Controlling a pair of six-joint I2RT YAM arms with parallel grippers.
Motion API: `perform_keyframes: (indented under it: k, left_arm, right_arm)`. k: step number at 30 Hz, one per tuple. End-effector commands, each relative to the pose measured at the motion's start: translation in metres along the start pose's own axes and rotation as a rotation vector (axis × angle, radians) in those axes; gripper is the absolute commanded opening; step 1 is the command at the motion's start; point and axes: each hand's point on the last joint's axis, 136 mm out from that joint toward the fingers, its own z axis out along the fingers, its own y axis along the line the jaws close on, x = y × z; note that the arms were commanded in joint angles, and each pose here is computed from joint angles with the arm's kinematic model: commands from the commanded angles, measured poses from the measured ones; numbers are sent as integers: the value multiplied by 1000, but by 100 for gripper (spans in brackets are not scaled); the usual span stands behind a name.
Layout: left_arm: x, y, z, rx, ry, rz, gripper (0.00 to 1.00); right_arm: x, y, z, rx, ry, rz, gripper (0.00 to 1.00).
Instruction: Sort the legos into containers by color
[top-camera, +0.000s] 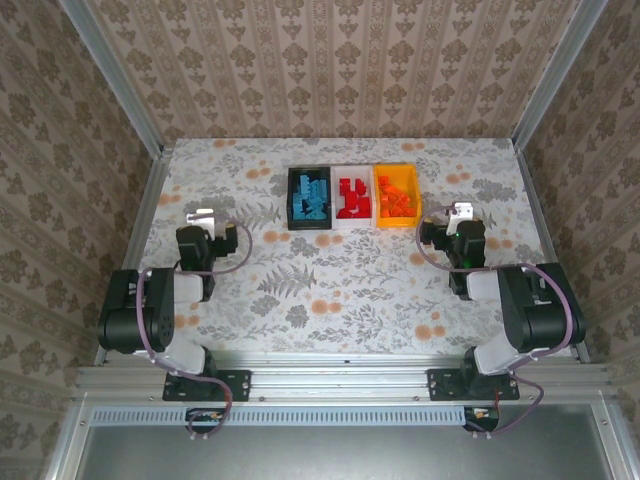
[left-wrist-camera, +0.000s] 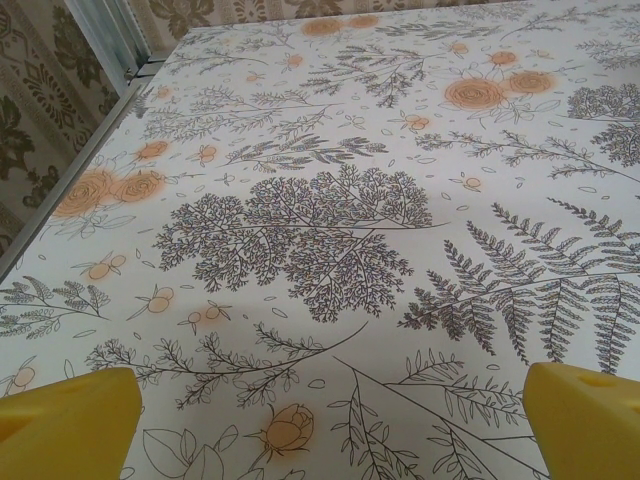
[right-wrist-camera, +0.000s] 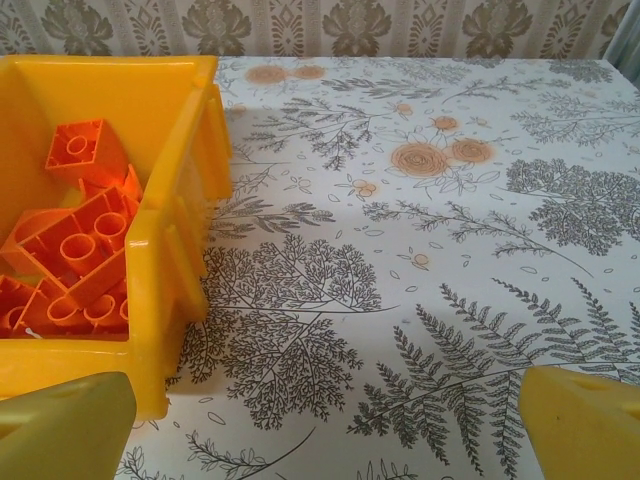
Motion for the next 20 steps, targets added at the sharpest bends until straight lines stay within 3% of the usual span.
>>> perform_keyframes:
  k: [1,20]
  left_arm:
    - [-9,0,0,11,-24,7,100]
    - [-8,-7,1,61,-21,16,100]
  right_arm:
    - [-3,6,-1,-29,-6,16,100]
    - [-4,7,-1,-28,-9,16,100]
